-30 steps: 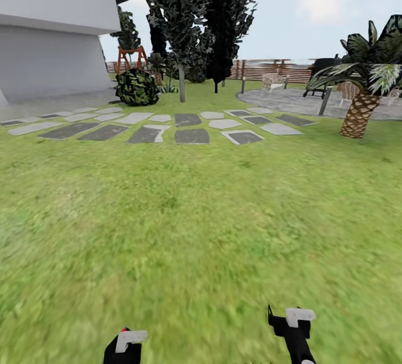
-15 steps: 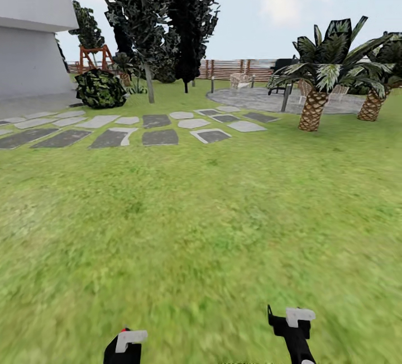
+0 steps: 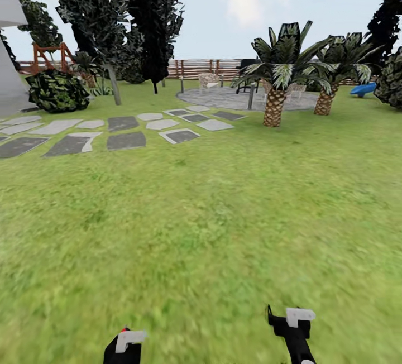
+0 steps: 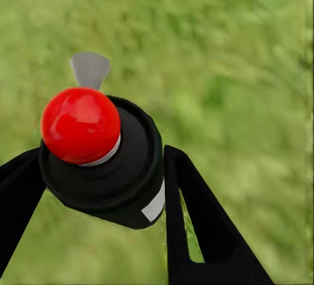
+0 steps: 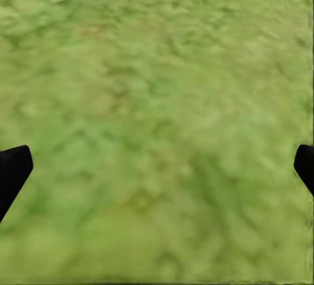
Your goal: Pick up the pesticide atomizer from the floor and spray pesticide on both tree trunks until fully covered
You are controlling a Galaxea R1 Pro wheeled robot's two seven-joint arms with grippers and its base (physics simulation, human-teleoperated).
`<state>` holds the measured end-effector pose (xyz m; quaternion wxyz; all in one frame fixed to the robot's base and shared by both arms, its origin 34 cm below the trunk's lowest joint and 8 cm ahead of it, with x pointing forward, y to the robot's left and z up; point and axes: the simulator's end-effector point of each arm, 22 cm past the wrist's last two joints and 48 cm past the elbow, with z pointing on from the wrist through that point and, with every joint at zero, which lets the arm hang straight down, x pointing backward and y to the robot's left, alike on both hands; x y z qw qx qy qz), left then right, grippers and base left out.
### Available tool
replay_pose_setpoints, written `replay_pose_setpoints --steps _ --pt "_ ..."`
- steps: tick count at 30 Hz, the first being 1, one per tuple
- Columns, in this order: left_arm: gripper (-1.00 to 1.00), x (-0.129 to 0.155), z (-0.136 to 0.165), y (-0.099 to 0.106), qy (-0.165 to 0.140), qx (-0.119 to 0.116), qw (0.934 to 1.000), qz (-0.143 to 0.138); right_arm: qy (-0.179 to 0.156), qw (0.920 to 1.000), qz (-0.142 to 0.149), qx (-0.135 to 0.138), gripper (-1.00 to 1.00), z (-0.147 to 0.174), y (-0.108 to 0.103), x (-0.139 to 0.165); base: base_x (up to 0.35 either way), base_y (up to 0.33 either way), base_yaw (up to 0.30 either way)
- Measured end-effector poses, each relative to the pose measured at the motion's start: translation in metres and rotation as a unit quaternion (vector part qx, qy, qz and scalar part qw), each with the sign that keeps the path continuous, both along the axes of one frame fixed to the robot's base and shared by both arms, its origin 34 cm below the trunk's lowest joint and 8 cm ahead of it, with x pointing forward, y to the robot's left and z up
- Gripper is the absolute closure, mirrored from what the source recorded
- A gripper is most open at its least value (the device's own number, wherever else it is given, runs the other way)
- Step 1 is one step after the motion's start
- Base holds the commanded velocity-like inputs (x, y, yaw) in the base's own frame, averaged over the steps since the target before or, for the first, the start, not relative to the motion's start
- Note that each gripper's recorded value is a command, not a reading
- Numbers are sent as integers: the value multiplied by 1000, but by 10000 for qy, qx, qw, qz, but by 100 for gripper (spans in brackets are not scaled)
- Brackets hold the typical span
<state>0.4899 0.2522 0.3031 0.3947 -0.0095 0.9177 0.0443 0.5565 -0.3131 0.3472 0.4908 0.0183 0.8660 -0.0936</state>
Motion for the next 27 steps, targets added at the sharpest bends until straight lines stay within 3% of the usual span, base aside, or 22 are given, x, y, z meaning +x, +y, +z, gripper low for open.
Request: replay_pose_setpoints --steps 27 --pt "100 0 0 0 2 0 10000 1 4 10000 0 0 -100 0 0 0 0 -273 -296"
